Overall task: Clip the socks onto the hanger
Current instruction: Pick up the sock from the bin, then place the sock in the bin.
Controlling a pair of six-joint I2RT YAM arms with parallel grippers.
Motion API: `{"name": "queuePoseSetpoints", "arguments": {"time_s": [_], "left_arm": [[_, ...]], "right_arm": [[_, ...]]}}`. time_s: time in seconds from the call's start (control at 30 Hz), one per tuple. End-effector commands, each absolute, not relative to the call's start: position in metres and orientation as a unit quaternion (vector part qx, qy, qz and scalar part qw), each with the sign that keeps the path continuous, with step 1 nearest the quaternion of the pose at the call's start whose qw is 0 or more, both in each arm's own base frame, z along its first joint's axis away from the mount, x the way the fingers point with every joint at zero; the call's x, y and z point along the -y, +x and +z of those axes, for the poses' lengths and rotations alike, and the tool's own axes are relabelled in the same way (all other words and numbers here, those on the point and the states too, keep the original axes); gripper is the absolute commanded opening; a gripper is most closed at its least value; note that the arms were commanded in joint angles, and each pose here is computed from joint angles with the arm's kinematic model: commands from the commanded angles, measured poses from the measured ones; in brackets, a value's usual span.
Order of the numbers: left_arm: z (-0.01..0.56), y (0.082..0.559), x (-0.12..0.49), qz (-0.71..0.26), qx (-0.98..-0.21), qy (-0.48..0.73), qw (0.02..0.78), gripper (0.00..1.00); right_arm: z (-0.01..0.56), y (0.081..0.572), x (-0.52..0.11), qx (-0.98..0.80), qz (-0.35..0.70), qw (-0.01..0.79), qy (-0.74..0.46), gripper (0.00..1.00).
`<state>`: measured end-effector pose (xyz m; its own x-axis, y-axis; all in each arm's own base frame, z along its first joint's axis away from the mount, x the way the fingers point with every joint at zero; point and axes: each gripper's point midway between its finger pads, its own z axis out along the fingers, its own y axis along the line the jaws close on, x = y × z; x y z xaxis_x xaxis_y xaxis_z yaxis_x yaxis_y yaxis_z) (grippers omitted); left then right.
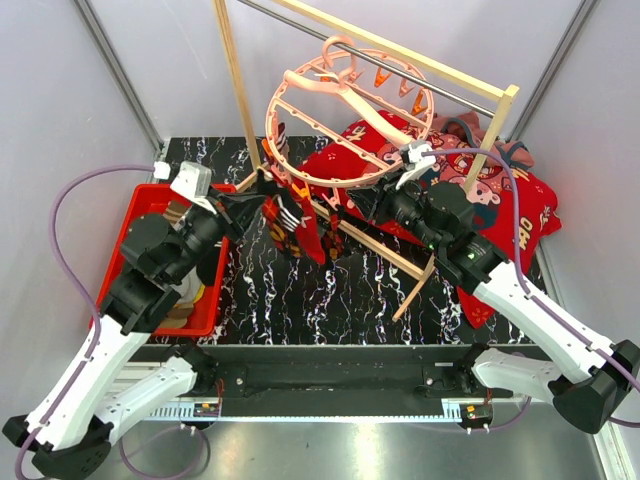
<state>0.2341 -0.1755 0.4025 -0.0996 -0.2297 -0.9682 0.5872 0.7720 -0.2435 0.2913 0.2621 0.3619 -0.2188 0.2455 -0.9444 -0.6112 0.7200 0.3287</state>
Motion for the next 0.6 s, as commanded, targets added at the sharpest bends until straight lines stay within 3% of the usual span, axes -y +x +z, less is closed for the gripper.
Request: {"name": "queuePoseSetpoints", "arguments": {"time_s": [0.0, 0.17, 0.27, 0.57], "left_arm": [[0.437, 0.208, 0.216, -0.419, -0.593, 0.172, 0.666, 0.0], [0.425, 0.209, 0.24, -0.44, -0.584, 0.185, 0.657, 0.0], [0.425, 0.221, 0.224, -0.41, -0.597, 0.14, 0.675, 0.0], [0.428, 0.237, 0.105, -0.179, -0.662, -0.011, 0.728, 0.0]], "right_arm": [[0.39, 0.292, -0.259, -0.68, 0.362, 0.626, -0.115, 0.0], [0.387, 0.293, -0.26, -0.691, 0.359, 0.617, -0.114, 0.0], [0.387, 0.292, -0.259, -0.691, 0.36, 0.616, -0.113, 0.0], [0.394, 0.288, -0.256, -0.685, 0.361, 0.622, -0.117, 0.0]]}}
